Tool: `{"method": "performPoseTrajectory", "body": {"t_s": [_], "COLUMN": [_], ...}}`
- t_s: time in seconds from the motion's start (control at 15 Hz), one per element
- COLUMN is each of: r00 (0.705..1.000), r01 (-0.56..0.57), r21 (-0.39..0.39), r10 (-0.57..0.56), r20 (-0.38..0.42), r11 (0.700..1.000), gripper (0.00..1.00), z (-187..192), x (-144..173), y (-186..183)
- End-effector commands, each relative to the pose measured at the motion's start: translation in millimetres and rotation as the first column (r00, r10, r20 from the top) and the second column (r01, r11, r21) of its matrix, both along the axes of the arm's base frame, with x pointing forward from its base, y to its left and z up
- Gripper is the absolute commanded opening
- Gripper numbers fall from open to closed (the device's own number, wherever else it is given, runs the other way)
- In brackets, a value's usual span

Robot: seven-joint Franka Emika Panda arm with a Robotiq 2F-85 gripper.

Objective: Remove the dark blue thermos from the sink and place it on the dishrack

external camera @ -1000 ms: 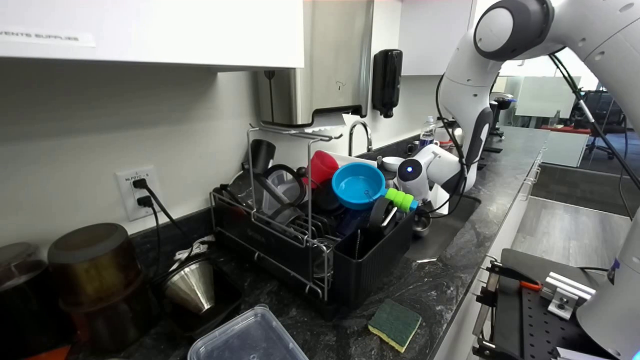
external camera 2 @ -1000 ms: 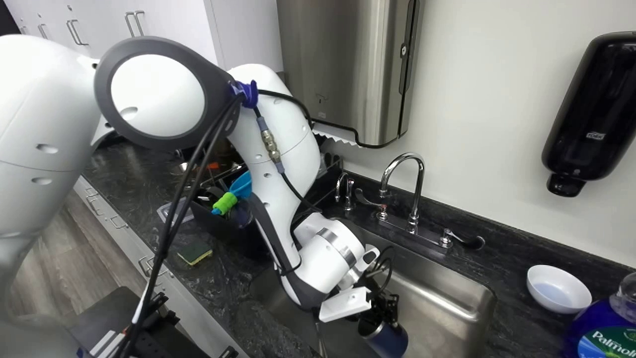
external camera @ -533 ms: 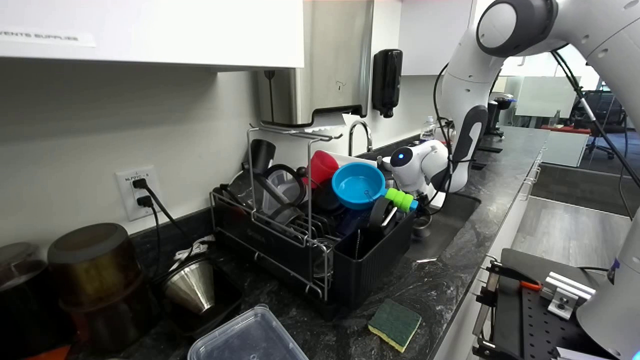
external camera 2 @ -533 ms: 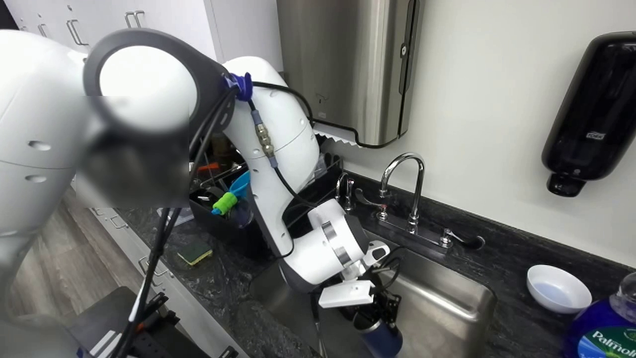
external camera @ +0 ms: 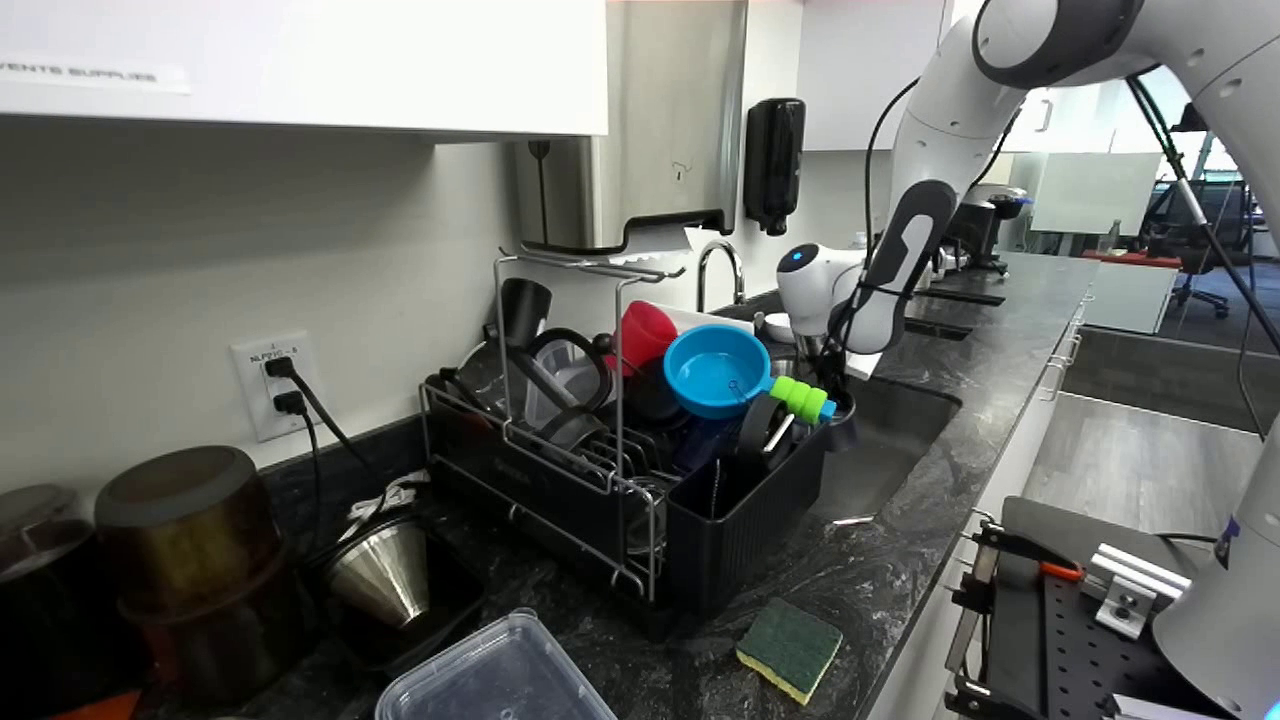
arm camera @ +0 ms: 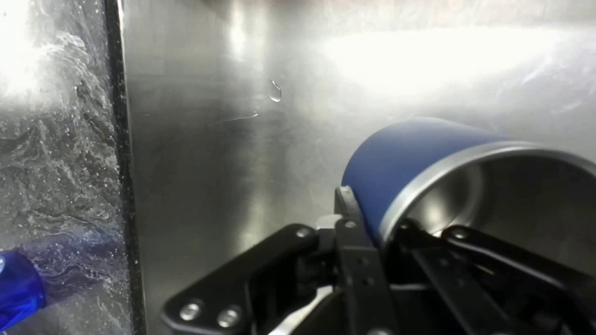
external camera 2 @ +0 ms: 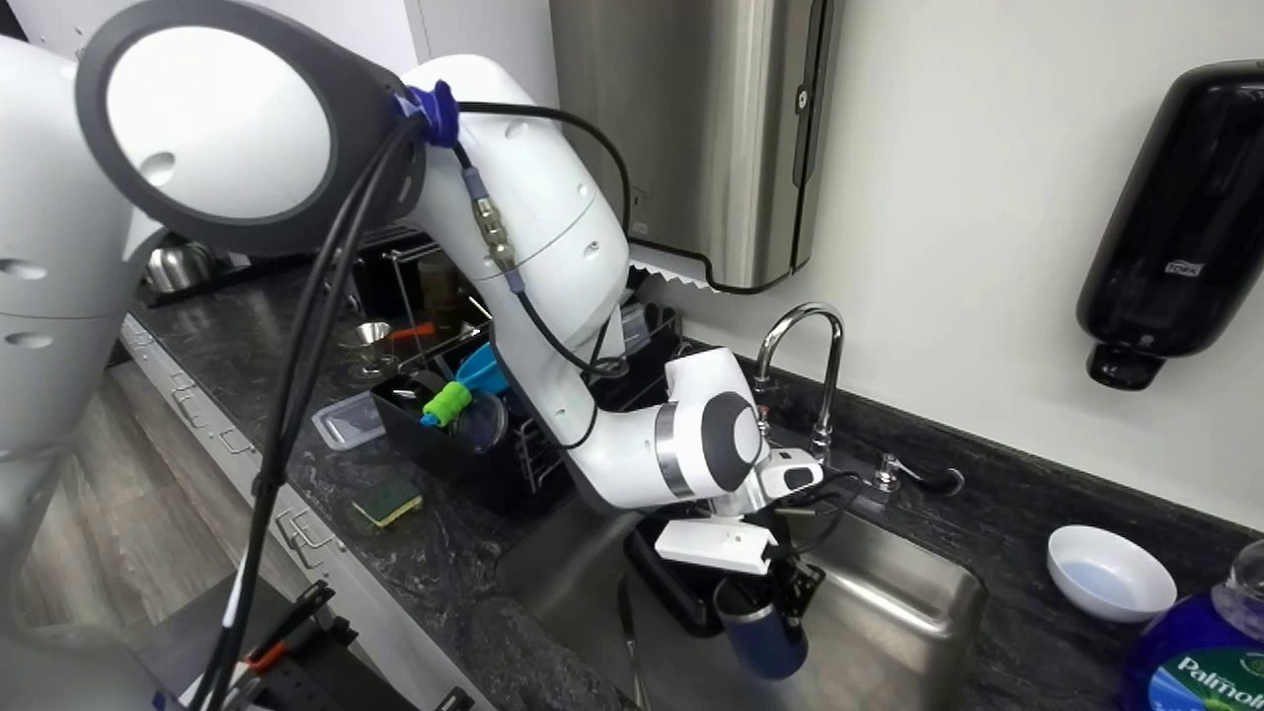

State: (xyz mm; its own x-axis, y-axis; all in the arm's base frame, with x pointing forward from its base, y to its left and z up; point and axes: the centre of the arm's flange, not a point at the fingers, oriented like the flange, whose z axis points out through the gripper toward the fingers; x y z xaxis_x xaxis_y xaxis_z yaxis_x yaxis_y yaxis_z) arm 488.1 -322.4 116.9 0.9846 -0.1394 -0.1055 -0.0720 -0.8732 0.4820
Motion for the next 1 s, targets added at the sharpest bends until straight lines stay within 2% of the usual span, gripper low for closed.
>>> {"method": "performPoseTrajectory", "body": {"t_s": [0.0,0.6,0.93], "r00": [0.999,0.991,0.993], "r01": [0.033,0.132,0.118], "r21": [0.083,0.253,0.356], "r10": [-0.032,-0.137,-0.121], "r20": [-0.006,0.004,-0.014], "r11": [0.996,0.958,0.927], "gripper": [0.02,0.02,0.02], "z": [22,59,84], "x": [4,-4,-10], "y": [-4,-21,-25]}}
